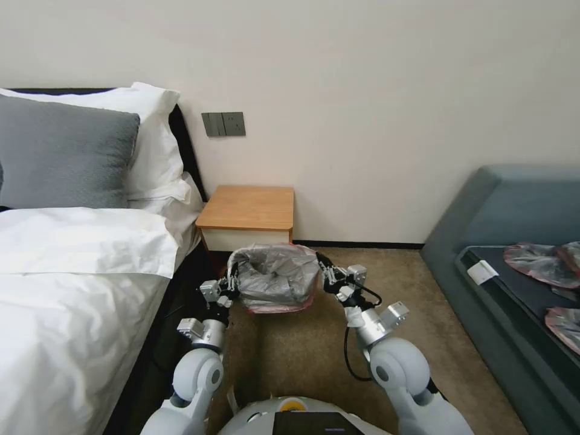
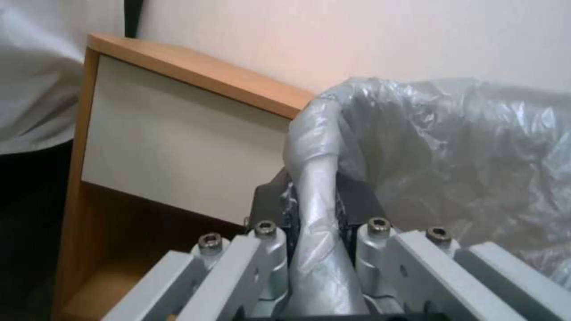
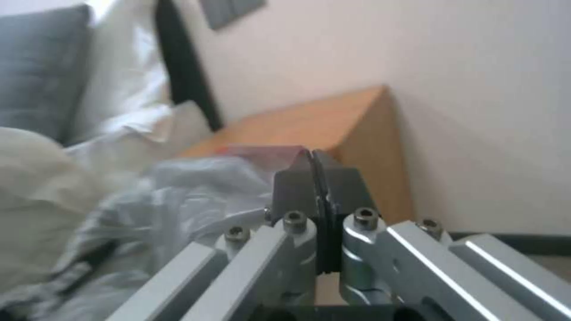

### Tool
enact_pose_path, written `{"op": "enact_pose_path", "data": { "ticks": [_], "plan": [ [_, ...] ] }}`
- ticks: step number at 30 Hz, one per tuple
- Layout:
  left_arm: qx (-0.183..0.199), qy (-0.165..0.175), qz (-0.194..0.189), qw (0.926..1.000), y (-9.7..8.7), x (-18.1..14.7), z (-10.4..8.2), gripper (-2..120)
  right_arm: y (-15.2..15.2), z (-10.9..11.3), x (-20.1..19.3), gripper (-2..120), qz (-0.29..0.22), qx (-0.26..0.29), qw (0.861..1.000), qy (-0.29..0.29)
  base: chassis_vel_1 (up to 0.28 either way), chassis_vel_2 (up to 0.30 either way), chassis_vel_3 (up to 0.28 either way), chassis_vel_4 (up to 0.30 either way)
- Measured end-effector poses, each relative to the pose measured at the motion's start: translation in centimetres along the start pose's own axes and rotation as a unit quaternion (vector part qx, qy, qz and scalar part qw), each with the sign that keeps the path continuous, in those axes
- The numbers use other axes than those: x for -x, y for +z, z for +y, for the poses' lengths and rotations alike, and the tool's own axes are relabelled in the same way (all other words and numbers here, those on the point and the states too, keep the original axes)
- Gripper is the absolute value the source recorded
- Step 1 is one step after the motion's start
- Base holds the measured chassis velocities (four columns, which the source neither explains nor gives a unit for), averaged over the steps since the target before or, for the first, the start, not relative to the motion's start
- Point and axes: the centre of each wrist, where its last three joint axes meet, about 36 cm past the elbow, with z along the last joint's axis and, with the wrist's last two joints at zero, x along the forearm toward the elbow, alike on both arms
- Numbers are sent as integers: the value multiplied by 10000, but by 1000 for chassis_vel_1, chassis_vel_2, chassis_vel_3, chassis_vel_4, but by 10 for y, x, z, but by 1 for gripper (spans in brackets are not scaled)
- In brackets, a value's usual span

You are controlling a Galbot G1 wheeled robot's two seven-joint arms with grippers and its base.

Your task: Pick up the garbage bag from the table and place it over the trash can.

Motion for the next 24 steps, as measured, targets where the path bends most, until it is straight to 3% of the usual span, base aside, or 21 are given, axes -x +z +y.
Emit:
{"op": "enact_pose_path", "data": {
  "ticks": [7,24],
  "plan": [
    [-74,35,2,10000,0,-1,1,9,13,-19,10,0,224,168,9987,420,0,0,0,0],
    [-122,304,9,9995,-1,-6,2,9,24,-41,32,0,237,180,9982,519,0,0,0,0]
  ]
}}
